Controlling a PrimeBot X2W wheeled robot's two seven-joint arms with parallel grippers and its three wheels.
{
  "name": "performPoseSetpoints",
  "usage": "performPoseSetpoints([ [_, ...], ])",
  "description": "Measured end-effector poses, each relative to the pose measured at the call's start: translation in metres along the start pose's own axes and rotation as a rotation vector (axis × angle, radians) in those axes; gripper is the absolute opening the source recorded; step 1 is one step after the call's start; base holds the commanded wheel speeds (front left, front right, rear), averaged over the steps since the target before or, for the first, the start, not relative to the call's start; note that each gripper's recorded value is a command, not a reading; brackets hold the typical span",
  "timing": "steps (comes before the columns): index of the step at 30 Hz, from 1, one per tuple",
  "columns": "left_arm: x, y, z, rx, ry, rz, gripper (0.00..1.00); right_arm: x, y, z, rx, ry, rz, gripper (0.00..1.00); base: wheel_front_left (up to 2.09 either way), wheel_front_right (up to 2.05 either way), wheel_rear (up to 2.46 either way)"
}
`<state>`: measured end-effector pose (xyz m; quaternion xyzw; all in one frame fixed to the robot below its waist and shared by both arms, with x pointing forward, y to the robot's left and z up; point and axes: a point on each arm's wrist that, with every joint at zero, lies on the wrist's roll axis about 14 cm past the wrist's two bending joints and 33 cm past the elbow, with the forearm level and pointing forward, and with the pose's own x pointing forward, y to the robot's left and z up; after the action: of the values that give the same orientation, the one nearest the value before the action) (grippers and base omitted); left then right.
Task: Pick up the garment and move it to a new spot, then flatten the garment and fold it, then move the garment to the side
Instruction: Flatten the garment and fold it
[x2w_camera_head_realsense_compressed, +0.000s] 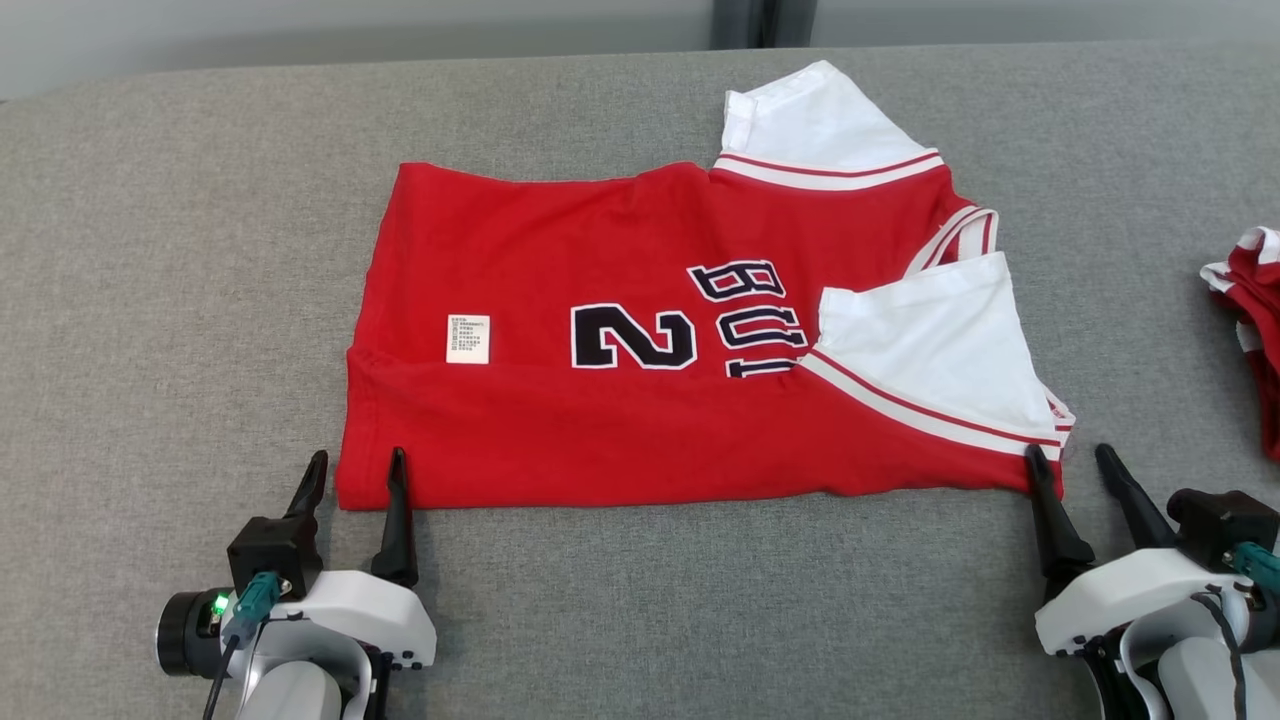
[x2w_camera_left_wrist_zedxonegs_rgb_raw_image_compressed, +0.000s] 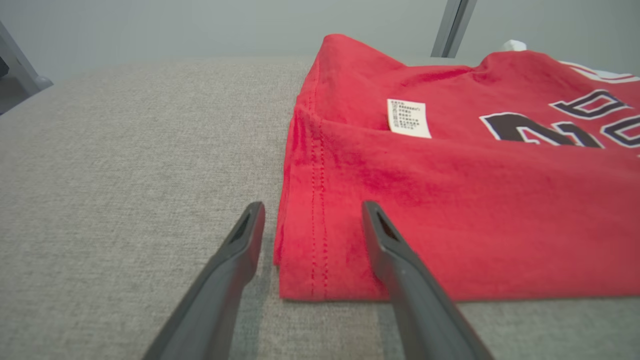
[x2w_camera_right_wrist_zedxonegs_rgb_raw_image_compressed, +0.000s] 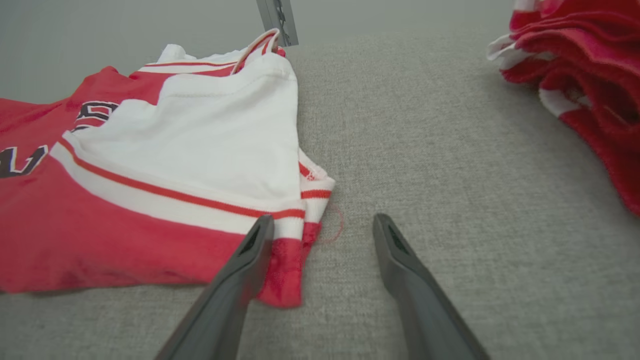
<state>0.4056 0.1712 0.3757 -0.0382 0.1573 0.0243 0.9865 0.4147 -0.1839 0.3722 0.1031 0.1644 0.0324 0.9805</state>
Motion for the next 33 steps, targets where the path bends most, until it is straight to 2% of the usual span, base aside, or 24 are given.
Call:
performPoseSetpoints([
  [4, -0.001, 0.003, -0.004, 0.002, 0.012, 0.007, 1.0, 0.007, 0.005, -0.008, -0.007, 0.032, 0.019, 1.0, 0.0, 0.0, 0.0],
  [5, -0.001, 0.004, -0.005, 0.002, 0.016, 0.01, 1.0, 0.009, 0.007, -0.009, -0.011, 0.038, 0.026, 0.87, 0.0, 0.0, 0.0],
  [6, -0.001, 0.005, -0.006, 0.001, 0.019, 0.013, 1.0, 0.011, 0.008, -0.01, -0.015, 0.044, 0.033, 0.53, 0.0, 0.0, 0.0],
  [8, -0.001, 0.007, -0.008, -0.002, 0.025, 0.023, 1.0, 0.013, 0.011, -0.012, -0.019, 0.053, 0.044, 0.22, 0.0, 0.0, 0.0],
  [9, -0.001, 0.008, -0.008, -0.004, 0.026, 0.026, 1.0, 0.014, 0.012, -0.011, -0.019, 0.053, 0.049, 0.0, 0.0, 0.0, 0.0],
  [15, -0.001, 0.013, -0.015, -0.018, 0.049, 0.043, 1.0, 0.016, 0.016, -0.004, -0.018, 0.033, 0.065, 0.0, 0.0, 0.0, 0.0],
  [22, 0.006, 0.002, -0.025, -0.044, 0.085, -0.006, 1.0, 0.017, 0.013, 0.004, -0.011, 0.008, 0.057, 0.0, 0.0, 0.0, 0.0],
  [23, 0.007, 0.0, -0.027, -0.05, 0.093, -0.013, 0.78, 0.017, 0.012, 0.005, -0.009, 0.005, 0.056, 0.0, 0.0, 0.0, 0.0],
  [24, 0.008, -0.001, -0.028, -0.053, 0.1, -0.021, 0.3, 0.016, 0.012, 0.006, -0.007, 0.001, 0.055, 0.0, 0.0, 0.0, 0.0],
  [25, 0.008, -0.003, -0.03, -0.056, 0.106, -0.028, 0.0, 0.016, 0.012, 0.007, -0.005, -0.002, 0.054, 0.0, 0.0, 0.0, 0.0],
  [33, 0.005, -0.011, -0.022, -0.075, 0.094, -0.051, 0.0, 0.013, 0.014, 0.021, 0.005, -0.045, 0.049, 0.0, 0.0, 0.0, 0.0],
])
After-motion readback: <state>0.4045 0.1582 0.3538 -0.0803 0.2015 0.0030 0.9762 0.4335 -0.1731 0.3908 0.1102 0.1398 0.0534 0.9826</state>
